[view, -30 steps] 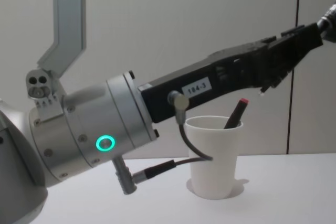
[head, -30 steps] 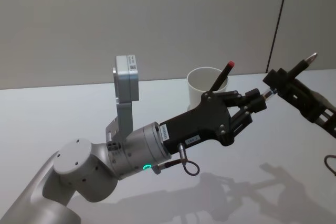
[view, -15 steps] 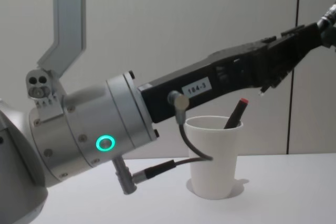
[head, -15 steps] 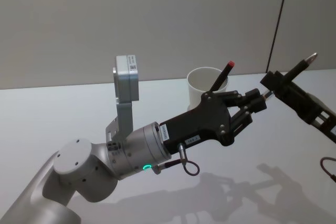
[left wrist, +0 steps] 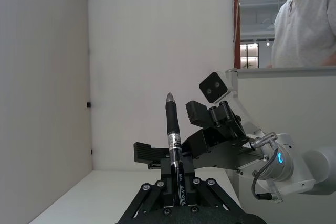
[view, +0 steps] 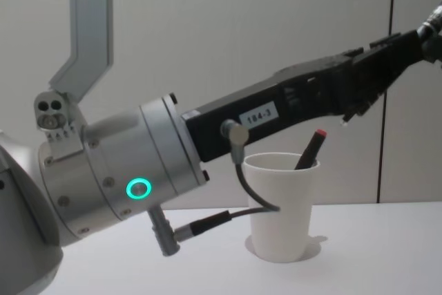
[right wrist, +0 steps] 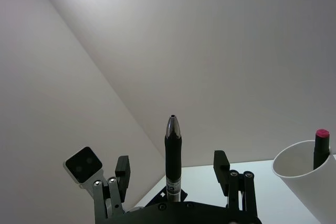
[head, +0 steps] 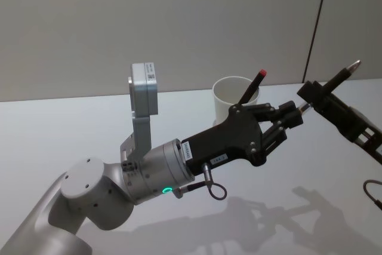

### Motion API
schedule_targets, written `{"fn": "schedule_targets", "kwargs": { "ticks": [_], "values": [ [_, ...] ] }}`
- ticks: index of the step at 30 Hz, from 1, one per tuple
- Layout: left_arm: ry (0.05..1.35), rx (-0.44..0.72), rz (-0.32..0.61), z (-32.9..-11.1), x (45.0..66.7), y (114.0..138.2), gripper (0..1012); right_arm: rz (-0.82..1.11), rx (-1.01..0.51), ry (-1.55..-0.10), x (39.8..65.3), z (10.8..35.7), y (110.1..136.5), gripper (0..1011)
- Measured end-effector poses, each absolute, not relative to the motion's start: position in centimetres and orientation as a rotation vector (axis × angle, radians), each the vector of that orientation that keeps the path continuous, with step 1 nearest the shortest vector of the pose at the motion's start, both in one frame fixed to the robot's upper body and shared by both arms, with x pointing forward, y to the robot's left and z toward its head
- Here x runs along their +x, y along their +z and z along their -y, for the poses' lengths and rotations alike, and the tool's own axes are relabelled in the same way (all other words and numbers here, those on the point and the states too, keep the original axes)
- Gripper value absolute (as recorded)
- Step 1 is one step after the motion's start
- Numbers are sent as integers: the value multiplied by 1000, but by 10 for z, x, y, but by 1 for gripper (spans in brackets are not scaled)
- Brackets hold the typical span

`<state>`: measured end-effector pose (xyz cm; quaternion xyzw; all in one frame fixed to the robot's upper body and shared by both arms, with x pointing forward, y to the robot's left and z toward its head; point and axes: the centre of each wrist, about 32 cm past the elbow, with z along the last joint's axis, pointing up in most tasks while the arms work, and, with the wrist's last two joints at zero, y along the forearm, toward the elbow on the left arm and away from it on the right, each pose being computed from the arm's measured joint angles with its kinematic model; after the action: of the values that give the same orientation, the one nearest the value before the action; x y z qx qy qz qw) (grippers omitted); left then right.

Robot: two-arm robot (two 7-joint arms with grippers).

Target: Place the pen into the pen holder.

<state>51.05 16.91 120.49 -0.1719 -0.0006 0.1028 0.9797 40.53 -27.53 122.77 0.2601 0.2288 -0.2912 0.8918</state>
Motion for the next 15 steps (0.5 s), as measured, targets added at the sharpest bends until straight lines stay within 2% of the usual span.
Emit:
{"fn": "schedule_targets", "kwargs": {
  "ticks": [5, 9, 14, 15],
  "values": [
    [207, -346, 1, -169, 510, 1205, 123, -475, 544, -605, 405, 275, 1227, 997],
    [207, -346, 1, -169, 510, 1205, 123, -475, 546, -605, 405, 275, 1227, 931],
    [207, -346, 1, -169, 510, 1205, 123, -475, 548, -605, 405, 275, 1226, 787],
    [207, -346, 1, -169, 510, 1205, 123, -476, 549, -605, 405, 275, 1226, 733]
  ]
}}
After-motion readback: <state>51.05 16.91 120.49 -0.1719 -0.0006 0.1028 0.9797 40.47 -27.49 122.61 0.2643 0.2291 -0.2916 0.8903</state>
